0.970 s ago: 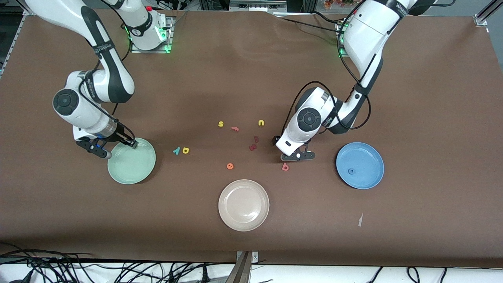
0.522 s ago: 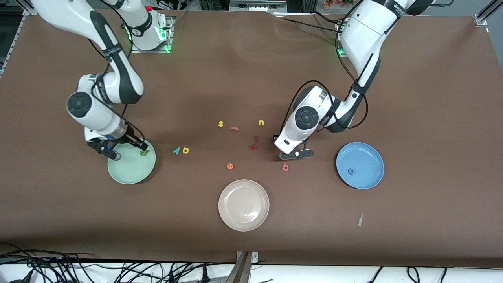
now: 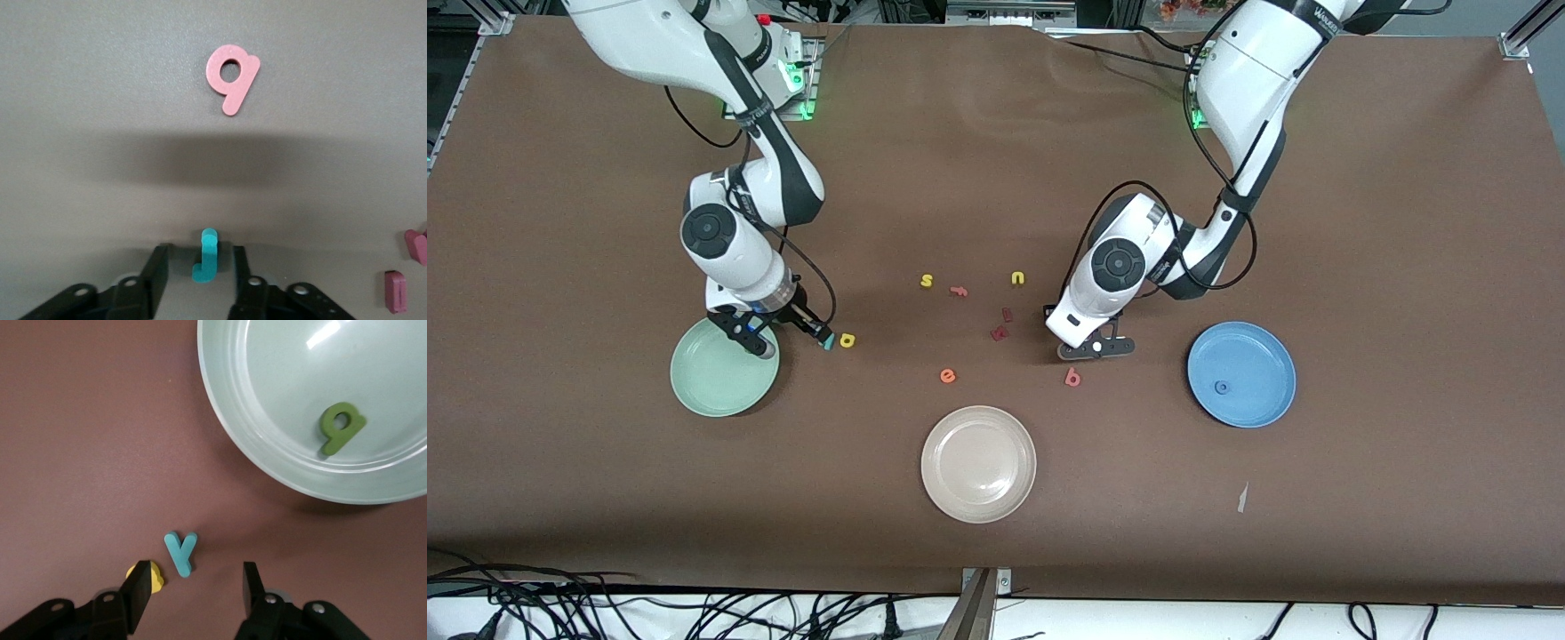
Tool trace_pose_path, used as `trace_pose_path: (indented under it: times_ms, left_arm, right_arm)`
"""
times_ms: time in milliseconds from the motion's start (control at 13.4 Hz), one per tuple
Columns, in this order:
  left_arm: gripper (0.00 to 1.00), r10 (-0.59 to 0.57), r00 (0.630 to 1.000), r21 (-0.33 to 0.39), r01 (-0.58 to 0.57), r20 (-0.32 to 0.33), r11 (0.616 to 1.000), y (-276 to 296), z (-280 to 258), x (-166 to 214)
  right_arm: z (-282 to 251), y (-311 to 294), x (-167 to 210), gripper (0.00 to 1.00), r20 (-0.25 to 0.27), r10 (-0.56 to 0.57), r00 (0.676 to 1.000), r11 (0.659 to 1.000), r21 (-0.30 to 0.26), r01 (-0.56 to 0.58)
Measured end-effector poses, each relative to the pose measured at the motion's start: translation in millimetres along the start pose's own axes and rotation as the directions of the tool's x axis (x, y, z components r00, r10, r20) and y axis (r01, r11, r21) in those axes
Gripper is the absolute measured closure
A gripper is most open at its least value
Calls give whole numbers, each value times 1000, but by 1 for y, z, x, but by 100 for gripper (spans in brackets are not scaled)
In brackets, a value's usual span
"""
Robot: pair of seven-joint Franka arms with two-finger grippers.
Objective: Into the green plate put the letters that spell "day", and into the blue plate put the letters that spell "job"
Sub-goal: 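Grasp the J with the left gripper while the right gripper grasps the Y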
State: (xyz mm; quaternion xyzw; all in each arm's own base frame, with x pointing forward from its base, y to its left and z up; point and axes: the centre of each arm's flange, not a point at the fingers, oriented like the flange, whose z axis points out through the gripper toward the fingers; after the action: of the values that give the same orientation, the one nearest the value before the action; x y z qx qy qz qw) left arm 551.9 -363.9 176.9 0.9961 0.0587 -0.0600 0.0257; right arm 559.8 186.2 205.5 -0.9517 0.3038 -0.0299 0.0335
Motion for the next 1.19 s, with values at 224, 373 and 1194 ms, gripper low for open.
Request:
trace_pose_path:
  times_ms: [224,373,1194]
  left_arm:
    - [59,-1,1000,0,1,0,1000,0,1,0]
    - [62,-1,1000,-7,1,-7,1000,1,3,0]
    - [88,72,997,60,-71,-18,996,-12,-9,13]
  right_arm:
    - [16,1,-1,37,2,3,1000,1000,-3,-3]
    - [20,1,-2,37,3,0,1000,1000,-4,0]
    - [28,-5,-2,80,-10,-5,1000,1000,12,5]
